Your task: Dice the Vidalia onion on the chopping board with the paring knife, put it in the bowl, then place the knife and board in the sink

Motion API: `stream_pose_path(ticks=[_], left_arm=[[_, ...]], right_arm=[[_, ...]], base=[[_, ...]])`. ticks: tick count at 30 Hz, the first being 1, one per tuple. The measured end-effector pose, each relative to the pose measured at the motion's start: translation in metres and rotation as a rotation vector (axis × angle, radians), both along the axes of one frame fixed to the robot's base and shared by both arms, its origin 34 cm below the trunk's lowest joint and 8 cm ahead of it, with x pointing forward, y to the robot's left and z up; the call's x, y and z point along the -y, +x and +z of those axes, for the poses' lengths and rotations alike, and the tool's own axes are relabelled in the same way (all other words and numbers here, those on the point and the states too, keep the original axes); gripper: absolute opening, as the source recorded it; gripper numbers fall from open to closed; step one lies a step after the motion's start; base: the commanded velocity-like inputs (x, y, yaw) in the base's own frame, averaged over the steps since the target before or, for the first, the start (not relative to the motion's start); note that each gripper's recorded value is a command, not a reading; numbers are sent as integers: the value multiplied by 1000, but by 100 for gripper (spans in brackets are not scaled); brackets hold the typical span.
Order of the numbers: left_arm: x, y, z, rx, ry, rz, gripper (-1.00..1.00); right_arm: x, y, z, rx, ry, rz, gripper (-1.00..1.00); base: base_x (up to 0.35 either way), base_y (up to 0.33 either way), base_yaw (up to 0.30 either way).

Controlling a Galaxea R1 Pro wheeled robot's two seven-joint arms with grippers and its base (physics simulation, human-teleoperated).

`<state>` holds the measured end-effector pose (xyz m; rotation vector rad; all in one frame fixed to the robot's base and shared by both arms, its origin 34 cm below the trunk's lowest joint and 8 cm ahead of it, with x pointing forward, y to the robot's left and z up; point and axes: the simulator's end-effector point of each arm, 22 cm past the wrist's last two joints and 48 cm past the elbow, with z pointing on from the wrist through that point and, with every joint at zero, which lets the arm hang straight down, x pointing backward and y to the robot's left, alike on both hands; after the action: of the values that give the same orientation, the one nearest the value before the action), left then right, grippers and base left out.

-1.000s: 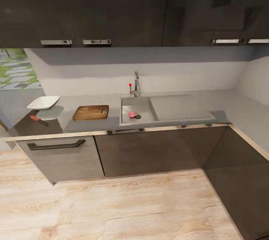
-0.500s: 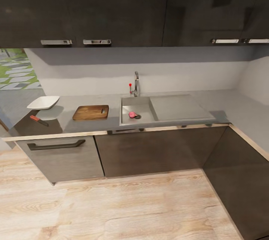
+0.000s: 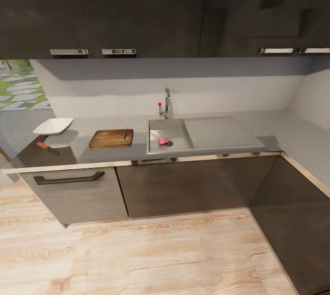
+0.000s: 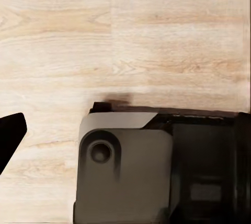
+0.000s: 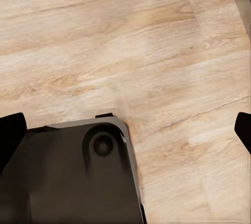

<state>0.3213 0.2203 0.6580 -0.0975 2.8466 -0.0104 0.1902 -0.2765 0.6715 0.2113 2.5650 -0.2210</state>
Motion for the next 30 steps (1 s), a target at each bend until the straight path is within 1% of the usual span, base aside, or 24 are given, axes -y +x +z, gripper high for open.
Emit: stream_pose_path(ticks=[2,3,4,5,6,9,10,11,13,18,20,22,23,24,25,26,27,30], left_arm=[[7,31,21,-1,-18,-4,100],[23,58,46,0,-49,-6,100],[27,73,59,15,-57,-7,100],[29,76,63,16,-61,-8,100],[44,94,81,23,-85,-19,100],[69,131,109,78,-109,-70,100],[73,138,114,90,-111,-81,100],[84,158,127,117,-119,-109,100],[92,179,142,135,-122,-130,100],[101,225,177,159,-121,-167,100],[108,258,202,203,-118,-192,100],[111,300,235,262,-108,-210,100],[113,337,266,306,-96,-225,100],[113,366,294,360,-88,-231,100],[114,384,312,387,-81,-236,100],[114,395,323,404,-78,-238,100],[114,421,349,438,-66,-245,100],[114,454,386,486,-47,-254,100]], right_arm=[[1,-4,-1,-10,-3,0,100],[2,-7,-2,-16,-5,1,100],[2,-8,-2,-17,-5,1,100],[3,-8,-2,-18,-5,1,100],[3,-8,-2,-19,-5,1,100],[3,-8,-2,-19,-5,2,100],[3,-8,-2,-19,-5,2,100],[4,-8,-2,-19,-6,2,100],[4,-8,-2,-19,-7,3,100],[5,-8,-2,-19,-7,3,100],[5,-8,-2,-19,-8,3,100],[6,-8,-2,-19,-9,3,100],[5,-8,-2,-19,-8,2,100],[5,-8,-2,-19,-8,2,100],[5,-8,-2,-19,-8,2,100],[5,-8,-2,-19,-8,2,100],[5,-8,-2,-19,-8,2,100],[5,-8,-2,-19,-7,2,100]], base=[[0,0,0],[0,0,0],[0,0,0],[0,0,0],[0,0,0],[0,0,0],[0,0,0],[0,0,0],[0,0,0],[0,0,0],[0,0,0],[0,0,0],[0,0,0],[0,0,0],[0,0,0],[0,0,0],[0,0,0],[0,0,0]])
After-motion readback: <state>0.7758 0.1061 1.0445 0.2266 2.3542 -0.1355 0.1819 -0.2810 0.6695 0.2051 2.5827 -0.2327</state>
